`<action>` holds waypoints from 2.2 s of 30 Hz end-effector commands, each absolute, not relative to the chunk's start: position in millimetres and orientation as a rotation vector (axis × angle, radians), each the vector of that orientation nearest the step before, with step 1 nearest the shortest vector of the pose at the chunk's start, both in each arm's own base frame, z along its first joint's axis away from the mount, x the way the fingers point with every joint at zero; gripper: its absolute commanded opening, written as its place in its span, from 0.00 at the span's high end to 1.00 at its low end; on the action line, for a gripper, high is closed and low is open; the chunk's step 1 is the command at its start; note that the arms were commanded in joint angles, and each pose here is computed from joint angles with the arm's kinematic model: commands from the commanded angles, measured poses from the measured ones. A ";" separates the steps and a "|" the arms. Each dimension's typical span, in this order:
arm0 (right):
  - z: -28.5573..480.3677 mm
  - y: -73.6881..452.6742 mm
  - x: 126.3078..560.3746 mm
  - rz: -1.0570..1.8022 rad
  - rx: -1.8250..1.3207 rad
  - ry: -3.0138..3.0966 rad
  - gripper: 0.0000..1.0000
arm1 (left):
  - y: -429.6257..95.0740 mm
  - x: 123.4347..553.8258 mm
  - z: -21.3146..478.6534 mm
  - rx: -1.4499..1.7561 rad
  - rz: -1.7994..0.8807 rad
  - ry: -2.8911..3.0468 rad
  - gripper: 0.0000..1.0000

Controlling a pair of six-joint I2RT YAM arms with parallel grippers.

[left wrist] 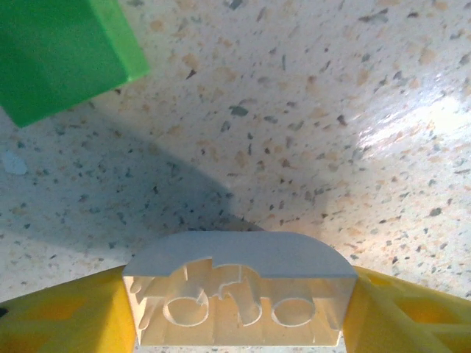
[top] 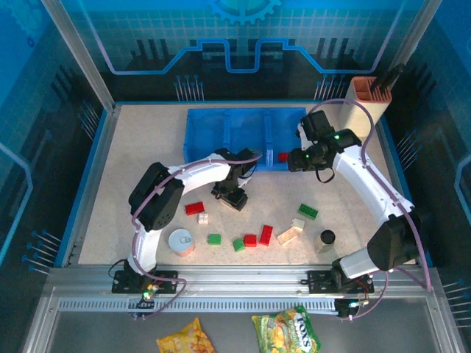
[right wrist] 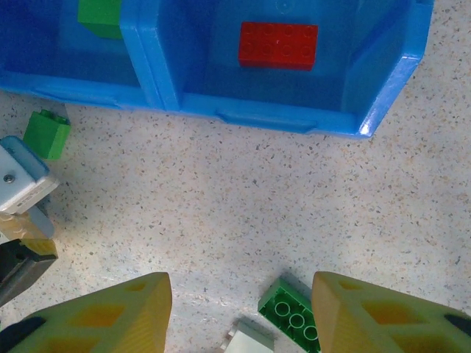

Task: Sort the legos into containers by color
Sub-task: Pick up the lego from the center of the table, then place the lego in the container.

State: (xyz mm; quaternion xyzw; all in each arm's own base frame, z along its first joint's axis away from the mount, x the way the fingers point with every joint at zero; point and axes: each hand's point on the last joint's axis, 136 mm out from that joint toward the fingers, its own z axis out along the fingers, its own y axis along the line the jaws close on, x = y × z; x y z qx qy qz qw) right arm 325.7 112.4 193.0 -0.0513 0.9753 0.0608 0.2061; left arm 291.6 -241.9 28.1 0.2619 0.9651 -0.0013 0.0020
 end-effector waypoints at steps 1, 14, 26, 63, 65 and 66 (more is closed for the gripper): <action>205.1 106.3 321.6 0.174 -0.129 2.700 0.46 | -234.9 293.2 50.2 0.798 0.027 2.982 0.33; 206.1 106.1 321.4 0.174 -0.127 2.702 0.46 | -192.0 341.0 106.3 0.358 -0.110 2.906 0.37; 208.9 102.0 316.0 0.157 -0.122 2.706 0.46 | -150.9 400.4 121.1 -0.064 -0.097 2.854 0.41; 207.1 90.8 294.6 0.142 -0.079 2.716 0.46 | -138.2 473.2 35.5 -0.137 -0.057 3.031 0.36; 208.0 90.4 294.7 0.141 -0.076 2.712 0.46 | -138.7 473.5 35.5 -0.134 -0.062 3.031 0.34; 208.2 90.4 294.5 0.141 -0.075 2.711 0.46 | -139.1 474.0 37.1 -0.134 -0.066 3.028 0.33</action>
